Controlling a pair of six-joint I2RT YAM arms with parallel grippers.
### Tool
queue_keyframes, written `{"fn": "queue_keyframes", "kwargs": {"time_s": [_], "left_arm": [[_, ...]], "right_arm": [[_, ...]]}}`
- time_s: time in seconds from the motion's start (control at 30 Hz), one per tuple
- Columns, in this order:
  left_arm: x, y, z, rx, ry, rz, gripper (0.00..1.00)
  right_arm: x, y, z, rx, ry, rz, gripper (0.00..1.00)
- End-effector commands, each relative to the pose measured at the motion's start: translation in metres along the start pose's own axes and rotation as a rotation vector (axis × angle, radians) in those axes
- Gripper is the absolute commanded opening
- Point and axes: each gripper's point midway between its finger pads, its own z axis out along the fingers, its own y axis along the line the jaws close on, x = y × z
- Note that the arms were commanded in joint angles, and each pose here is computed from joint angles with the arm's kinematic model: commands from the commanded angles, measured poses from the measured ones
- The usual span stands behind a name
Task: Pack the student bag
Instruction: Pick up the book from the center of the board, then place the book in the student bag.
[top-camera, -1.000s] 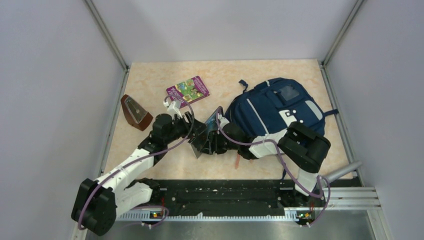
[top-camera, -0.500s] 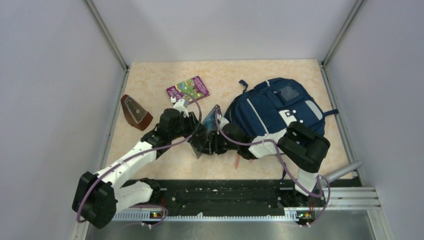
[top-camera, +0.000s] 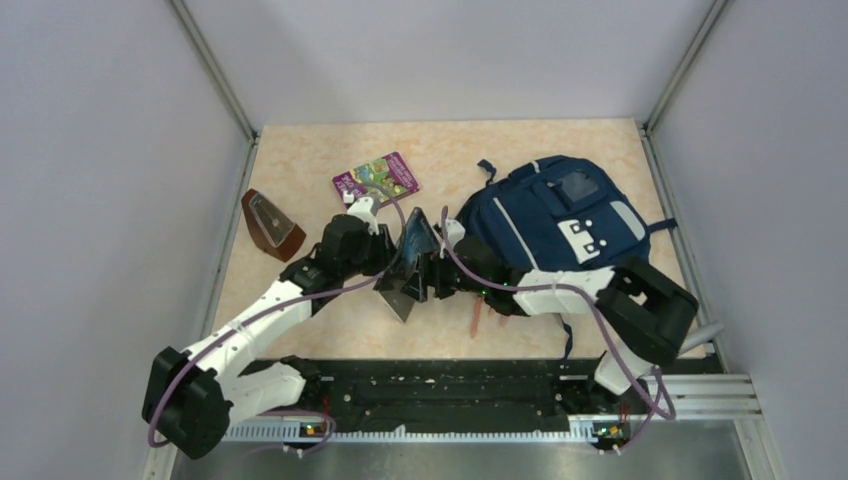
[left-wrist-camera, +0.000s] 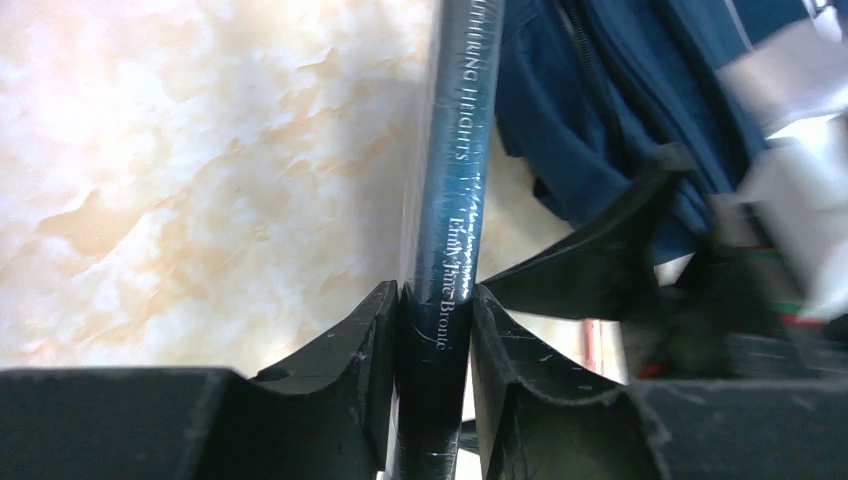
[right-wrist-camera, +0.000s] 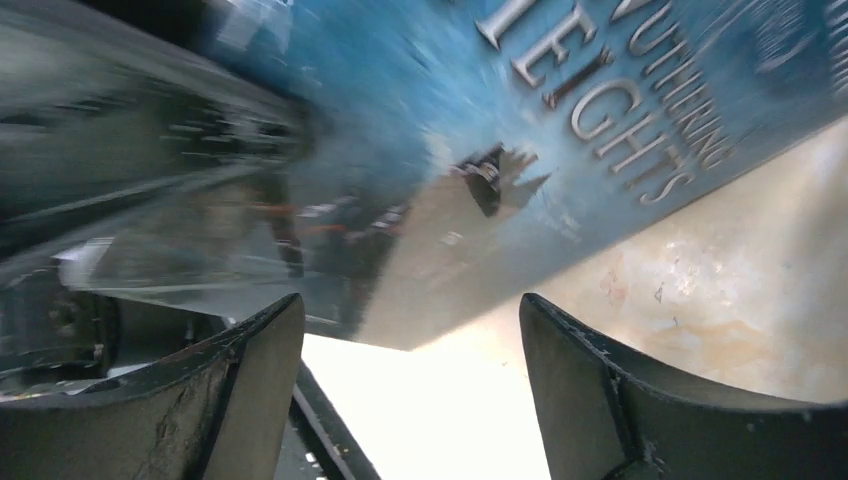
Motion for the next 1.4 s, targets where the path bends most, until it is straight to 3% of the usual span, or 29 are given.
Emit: {"fn": "queue_keyframes", "kwargs": {"time_s": [0.0, 0.13, 0.37, 0.57, 0.73, 1.2, 1.27, 1.37], "left_arm": [[-0.020, 0.011, -0.023, -0.084, -0.110, 0.003, 0.00], [-0.037, 0.012, -0.039, -0.089, -0.215, -0.022, 0.00], [-0.052, -0.004, -0.061, -0.029, -0.268, -0.028, 0.00], [-0.055, -0.017, -0.069, 0.031, -0.263, -0.037, 0.00], [-0.050, -0.015, -0.066, 0.022, -0.245, -0.042, 0.00], [-0.046, -0.017, -0.070, 0.037, -0.229, -0.040, 0.00], [-0.049, -0.019, -0.072, 0.040, -0.236, -0.039, 0.00], [-0.049, -0.032, -0.075, 0.102, -0.216, -0.019, 0.00]], "right_arm": [[-0.049, 0.035, -0.040, -0.044, -0.129, -0.136, 0.79], [-0.067, 0.031, -0.072, 0.026, -0.184, -0.200, 0.82], [-0.104, -0.044, -0.124, 0.374, -0.295, -0.260, 0.84], [-0.110, -0.105, -0.161, 0.703, -0.234, -0.390, 0.87], [-0.113, -0.124, -0.169, 0.819, -0.204, -0.443, 0.85], [-0.112, -0.156, -0.165, 0.999, -0.141, -0.477, 0.53], [-0.114, -0.159, -0.166, 1.029, -0.133, -0.489, 0.41], [-0.120, -0.158, -0.170, 1.053, -0.137, -0.496, 0.14]]}}
